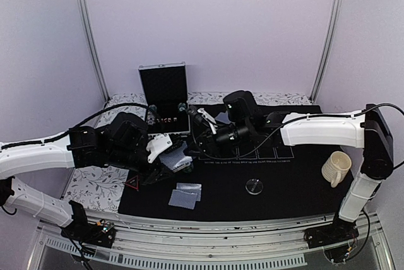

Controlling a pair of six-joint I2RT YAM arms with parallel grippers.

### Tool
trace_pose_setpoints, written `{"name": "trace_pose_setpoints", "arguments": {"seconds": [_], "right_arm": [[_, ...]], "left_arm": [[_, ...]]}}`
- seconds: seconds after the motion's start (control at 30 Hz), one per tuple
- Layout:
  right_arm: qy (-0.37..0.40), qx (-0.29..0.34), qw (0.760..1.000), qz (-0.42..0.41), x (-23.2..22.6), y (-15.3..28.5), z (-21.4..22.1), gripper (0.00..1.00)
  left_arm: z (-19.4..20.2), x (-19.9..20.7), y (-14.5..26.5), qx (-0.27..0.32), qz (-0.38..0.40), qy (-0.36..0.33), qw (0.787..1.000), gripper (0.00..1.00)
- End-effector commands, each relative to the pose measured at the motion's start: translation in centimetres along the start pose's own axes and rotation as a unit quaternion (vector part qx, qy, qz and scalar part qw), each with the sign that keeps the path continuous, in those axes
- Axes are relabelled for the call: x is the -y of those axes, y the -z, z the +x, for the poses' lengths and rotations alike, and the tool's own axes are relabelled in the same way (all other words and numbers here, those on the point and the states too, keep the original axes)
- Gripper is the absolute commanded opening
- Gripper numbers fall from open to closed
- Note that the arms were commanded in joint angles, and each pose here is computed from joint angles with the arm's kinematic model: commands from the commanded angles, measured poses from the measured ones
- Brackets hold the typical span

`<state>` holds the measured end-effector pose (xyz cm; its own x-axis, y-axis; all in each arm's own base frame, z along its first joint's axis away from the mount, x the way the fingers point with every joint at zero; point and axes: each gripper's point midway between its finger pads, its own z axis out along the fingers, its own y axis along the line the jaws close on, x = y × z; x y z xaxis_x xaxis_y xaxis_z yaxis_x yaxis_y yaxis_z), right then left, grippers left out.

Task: Distribute texas hold em gaming equipment
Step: Pick up the poker card from the face-down deck piles.

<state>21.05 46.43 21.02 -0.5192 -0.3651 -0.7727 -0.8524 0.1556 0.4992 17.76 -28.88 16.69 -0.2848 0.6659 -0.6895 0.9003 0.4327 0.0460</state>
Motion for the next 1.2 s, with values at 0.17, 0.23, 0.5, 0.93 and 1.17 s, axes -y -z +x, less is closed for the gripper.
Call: {"name": "trace_pose_setpoints", "arguments": {"seconds": [0.17, 0.23, 0.5, 0.93, 1.17], "right_arm": [[0.002, 0.019, 0.999, 0.041, 0.7, 3.2, -1.2, 0.02], [0.004, 0.03, 0.998, 0.051, 0.8, 4.4, -1.8, 0.02], [0.023, 0.069, 0.988, 0.138, 1.6, 9.8, -4.0, 0.02], [0.058, -0.015, 0.93, 0.363, 11.3, 11.6, -2.4, 0.02], [0.124, -0.062, 0.871, 0.471, 18.3, 10.2, -2.6, 0.02]], "left_arm": [[-0.7, -0.1, 0.2, 0.011, -0.001, -0.007, 1.0, 0.38], [-0.8, -0.1, 0.2, 0.012, -0.001, -0.006, 1.0, 0.38], [-0.7, -0.3, 0.2, 0.009, -0.006, -0.004, 1.0, 0.38], [-0.2, -1.2, -0.1, -0.001, -0.023, 0.012, 1.0, 0.38], [-0.1, -1.9, -0.1, -0.002, -0.035, 0.019, 0.999, 0.38]]}}
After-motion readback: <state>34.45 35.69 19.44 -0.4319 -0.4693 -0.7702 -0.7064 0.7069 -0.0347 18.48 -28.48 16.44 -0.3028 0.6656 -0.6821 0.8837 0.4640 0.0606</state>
